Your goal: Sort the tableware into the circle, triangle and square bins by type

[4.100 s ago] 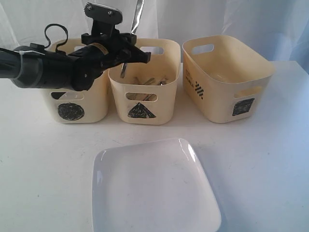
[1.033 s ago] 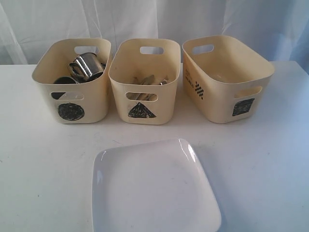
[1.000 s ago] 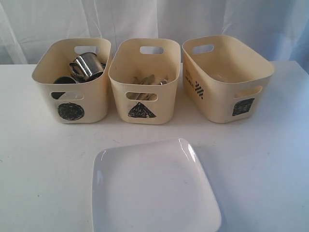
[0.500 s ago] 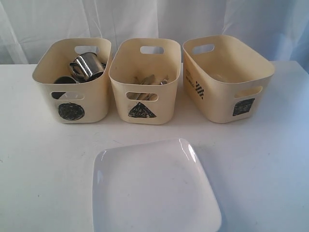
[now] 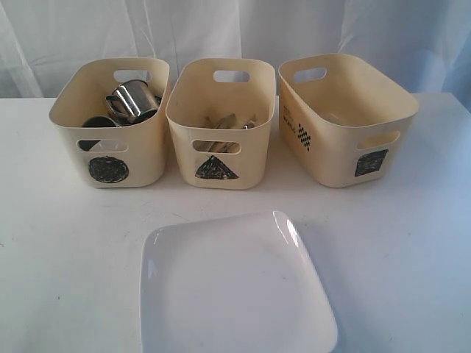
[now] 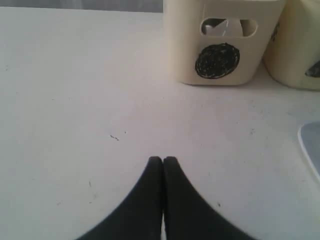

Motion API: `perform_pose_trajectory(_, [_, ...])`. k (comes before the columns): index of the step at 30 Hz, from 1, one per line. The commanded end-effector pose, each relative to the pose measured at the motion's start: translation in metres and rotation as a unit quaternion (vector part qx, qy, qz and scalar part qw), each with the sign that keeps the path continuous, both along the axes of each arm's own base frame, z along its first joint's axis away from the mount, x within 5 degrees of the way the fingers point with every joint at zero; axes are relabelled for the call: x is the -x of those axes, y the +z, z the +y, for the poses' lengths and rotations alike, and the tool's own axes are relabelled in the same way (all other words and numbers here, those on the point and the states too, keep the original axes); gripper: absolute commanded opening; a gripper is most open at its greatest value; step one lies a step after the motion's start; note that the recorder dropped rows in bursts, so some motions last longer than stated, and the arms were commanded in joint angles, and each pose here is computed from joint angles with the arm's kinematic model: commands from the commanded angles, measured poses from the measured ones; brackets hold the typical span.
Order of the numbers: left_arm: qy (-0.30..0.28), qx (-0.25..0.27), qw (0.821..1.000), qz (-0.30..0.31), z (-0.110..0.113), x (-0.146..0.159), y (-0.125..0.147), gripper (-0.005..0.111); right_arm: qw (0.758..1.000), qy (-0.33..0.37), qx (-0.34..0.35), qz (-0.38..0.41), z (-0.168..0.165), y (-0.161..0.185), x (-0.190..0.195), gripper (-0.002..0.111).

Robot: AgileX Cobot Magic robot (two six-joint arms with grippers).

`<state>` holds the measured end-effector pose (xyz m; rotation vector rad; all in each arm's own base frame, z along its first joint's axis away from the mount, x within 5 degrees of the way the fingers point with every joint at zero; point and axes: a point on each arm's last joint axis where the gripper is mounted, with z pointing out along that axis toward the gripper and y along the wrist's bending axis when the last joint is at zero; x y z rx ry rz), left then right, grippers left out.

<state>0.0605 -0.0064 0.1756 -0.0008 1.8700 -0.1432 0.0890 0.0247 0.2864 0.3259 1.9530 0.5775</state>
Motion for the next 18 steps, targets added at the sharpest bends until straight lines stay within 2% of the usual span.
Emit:
perform_pose_trajectory(1, [0.008,0.037,0.999,-0.016,-0.001,0.002,0.001,0.0,0.997,0.026,0.065,0.018,0.003,0.015,-0.011,0.0])
perform_pose_trajectory(6, [0.006,0.08,0.997,-0.005,-0.003,0.004,0.0,0.0,0.995,0.045,0.089,0.031,0.008,0.027,-0.024,0.0])
perform_pose_trajectory(9, [0.006,0.084,0.996,-0.005,-0.003,0.004,0.0,0.0,0.989,0.081,0.089,0.09,0.018,0.026,-0.038,0.0])
perform_pose_trajectory(13, [0.006,0.084,0.996,-0.005,-0.003,0.004,0.0,0.0,0.968,0.158,0.091,0.176,0.039,0.011,-0.069,0.0])
perform_pose_trajectory(18, [0.006,0.084,0.996,-0.005,-0.003,0.004,0.0,0.0,0.941,0.218,0.142,0.219,0.053,-0.014,-0.111,0.0])
